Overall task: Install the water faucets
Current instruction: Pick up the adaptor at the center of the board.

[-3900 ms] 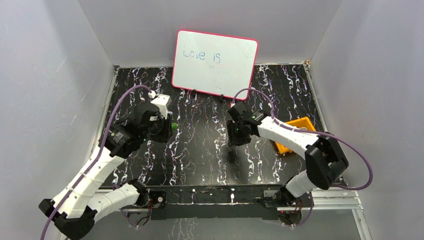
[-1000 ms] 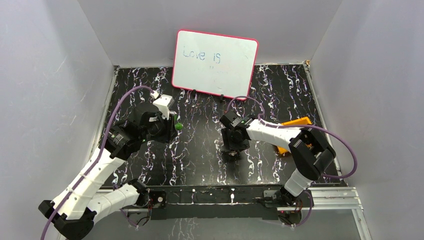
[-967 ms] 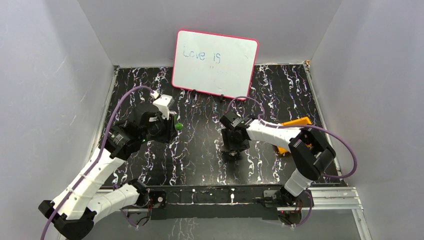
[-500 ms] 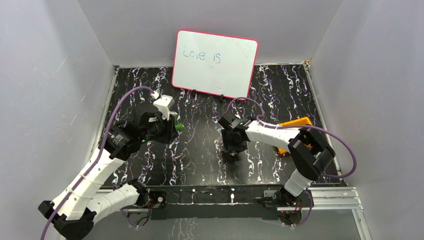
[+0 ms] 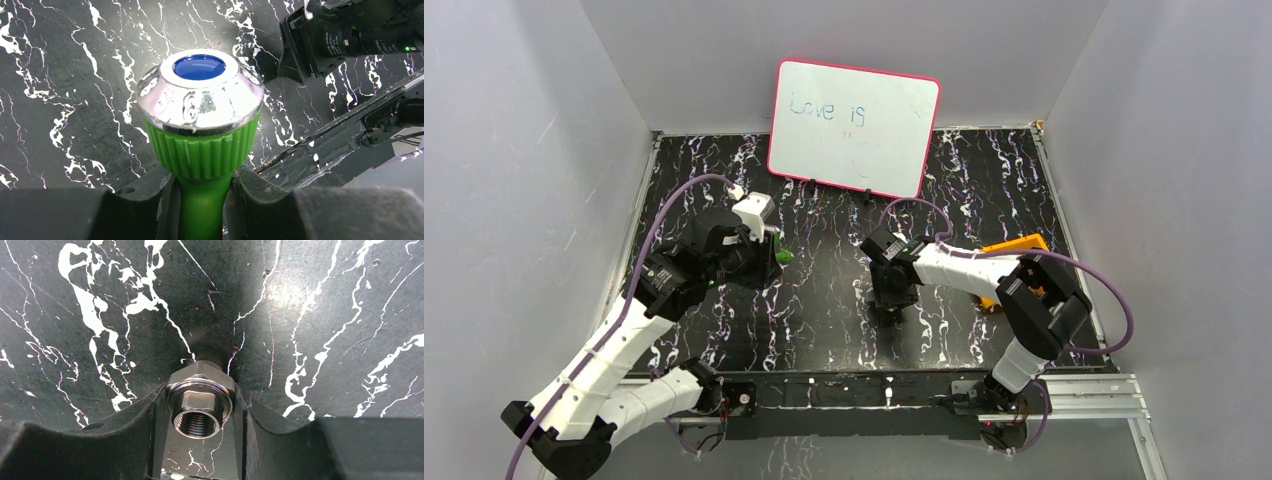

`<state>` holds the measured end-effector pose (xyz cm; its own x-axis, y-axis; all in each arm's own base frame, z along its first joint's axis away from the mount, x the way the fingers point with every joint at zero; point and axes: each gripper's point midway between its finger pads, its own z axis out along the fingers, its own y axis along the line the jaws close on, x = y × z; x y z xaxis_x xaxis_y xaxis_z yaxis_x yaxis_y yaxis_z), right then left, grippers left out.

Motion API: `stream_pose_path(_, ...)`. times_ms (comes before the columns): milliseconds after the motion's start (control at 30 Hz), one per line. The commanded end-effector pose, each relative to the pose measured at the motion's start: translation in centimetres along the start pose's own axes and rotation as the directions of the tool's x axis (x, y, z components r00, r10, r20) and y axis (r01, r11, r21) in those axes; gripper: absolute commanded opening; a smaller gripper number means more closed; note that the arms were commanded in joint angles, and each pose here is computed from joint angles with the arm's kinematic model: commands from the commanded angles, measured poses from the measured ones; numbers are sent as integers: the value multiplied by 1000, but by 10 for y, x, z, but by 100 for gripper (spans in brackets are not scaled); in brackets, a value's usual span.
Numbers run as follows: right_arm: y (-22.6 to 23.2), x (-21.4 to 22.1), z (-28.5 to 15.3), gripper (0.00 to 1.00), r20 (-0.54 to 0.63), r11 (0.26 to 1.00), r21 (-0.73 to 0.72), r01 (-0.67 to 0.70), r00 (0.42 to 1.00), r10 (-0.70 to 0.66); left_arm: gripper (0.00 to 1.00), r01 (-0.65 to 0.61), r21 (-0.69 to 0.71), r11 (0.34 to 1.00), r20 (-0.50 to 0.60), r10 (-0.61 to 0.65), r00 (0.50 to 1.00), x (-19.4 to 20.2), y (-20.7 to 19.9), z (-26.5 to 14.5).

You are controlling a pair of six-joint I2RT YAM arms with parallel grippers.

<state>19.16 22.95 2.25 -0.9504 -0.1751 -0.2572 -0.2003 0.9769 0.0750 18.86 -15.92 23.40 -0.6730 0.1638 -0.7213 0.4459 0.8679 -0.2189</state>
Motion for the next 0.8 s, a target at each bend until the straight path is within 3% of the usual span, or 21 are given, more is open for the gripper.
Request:
stream_pose_path(0, -1, -5, 1, 36, 37, 1000, 18, 1, 999, -1, 0, -12, 32, 999, 34, 11, 999, -5, -5, -5)
stream_pose_path(233, 15, -32, -35, 1, 169, 994, -90, 55, 985, -39, 0, 10, 67, 998, 81, -16, 997, -15, -12, -3)
stream_pose_path(467, 51, -60, -104, 0, 387, 927, -314, 207, 919, -74, 0, 22, 108, 994, 133, -36, 990, -36, -23, -12)
stream_pose_path(667, 76, -66, -161, 4, 539, 813, -486, 321, 843, -11, 0, 27, 208, 978, 159, -61, 985, -50, -44, -17)
stream_pose_path(767, 82, -69, -198, 1, 608, 759, -527, 383, 794, 21, 0, 9, 265, 964, 181, -59, 982, -58, -55, -23)
